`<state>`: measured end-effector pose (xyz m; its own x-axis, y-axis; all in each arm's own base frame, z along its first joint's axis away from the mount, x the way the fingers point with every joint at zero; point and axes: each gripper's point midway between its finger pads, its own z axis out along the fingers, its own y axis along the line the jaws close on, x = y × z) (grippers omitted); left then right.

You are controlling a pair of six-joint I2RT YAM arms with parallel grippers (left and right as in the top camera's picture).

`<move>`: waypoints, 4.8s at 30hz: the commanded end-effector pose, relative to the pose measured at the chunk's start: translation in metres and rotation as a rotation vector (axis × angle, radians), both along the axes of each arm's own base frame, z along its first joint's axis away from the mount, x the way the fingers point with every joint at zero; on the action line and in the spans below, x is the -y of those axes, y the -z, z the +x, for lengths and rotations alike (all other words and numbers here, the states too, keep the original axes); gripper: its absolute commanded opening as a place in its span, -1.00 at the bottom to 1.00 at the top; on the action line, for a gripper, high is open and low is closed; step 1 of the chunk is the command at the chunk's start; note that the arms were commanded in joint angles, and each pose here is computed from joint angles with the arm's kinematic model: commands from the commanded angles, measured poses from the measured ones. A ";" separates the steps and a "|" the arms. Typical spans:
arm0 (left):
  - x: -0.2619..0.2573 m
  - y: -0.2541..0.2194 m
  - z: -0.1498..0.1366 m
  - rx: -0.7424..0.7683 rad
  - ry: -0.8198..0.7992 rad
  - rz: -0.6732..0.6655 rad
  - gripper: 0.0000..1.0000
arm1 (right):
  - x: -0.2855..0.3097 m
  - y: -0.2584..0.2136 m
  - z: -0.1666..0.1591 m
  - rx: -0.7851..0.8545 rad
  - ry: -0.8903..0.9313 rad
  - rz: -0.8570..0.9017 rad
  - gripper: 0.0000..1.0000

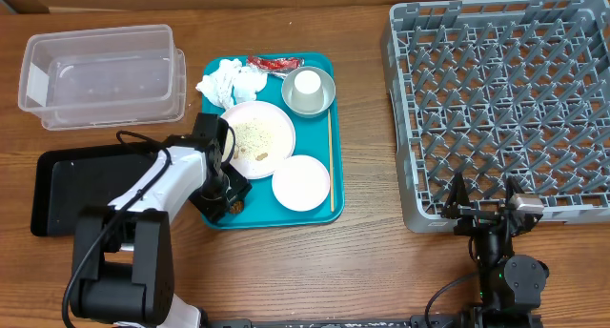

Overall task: Sort waste into correct bins and load items into the dishwasher
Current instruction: 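Close the left gripper on the brown food scrap and lift, then move the scrap left and release it onto the black tray, then move the left gripper back over the rice-covered white plate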

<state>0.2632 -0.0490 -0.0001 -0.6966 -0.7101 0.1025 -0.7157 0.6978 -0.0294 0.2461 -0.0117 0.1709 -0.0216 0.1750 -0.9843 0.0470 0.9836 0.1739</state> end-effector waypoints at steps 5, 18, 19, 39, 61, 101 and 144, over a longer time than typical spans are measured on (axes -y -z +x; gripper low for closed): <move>-0.004 0.007 -0.008 -0.025 -0.003 0.025 0.01 | 0.000 0.001 0.000 0.006 -0.003 -0.001 1.00; -0.004 -0.006 0.002 -0.010 0.035 0.032 -0.19 | 0.000 0.001 0.000 0.006 -0.003 -0.001 1.00; -0.004 -0.008 0.003 -0.011 0.035 0.033 -0.27 | 0.000 0.001 0.000 0.006 -0.003 -0.001 1.00; -0.081 -0.098 0.058 0.084 -0.081 0.131 -0.26 | 0.000 0.001 0.000 0.006 -0.003 -0.001 1.00; -0.233 -0.086 0.017 0.097 -0.507 0.214 0.23 | 0.000 0.001 0.000 0.006 -0.003 -0.001 1.00; 0.085 -0.123 0.065 0.351 0.612 -0.136 0.83 | 0.000 0.001 0.000 0.006 -0.003 -0.001 1.00; -0.002 -0.156 0.082 0.233 0.402 -0.004 1.00 | 0.000 0.001 0.000 0.006 -0.003 -0.001 1.00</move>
<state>0.3392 -0.0451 0.1528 -0.9204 -0.3852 -0.0666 -0.3717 0.9152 -0.1559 0.2461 -0.0117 0.1712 -0.0209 0.1750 -0.9844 0.0469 0.9837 0.1738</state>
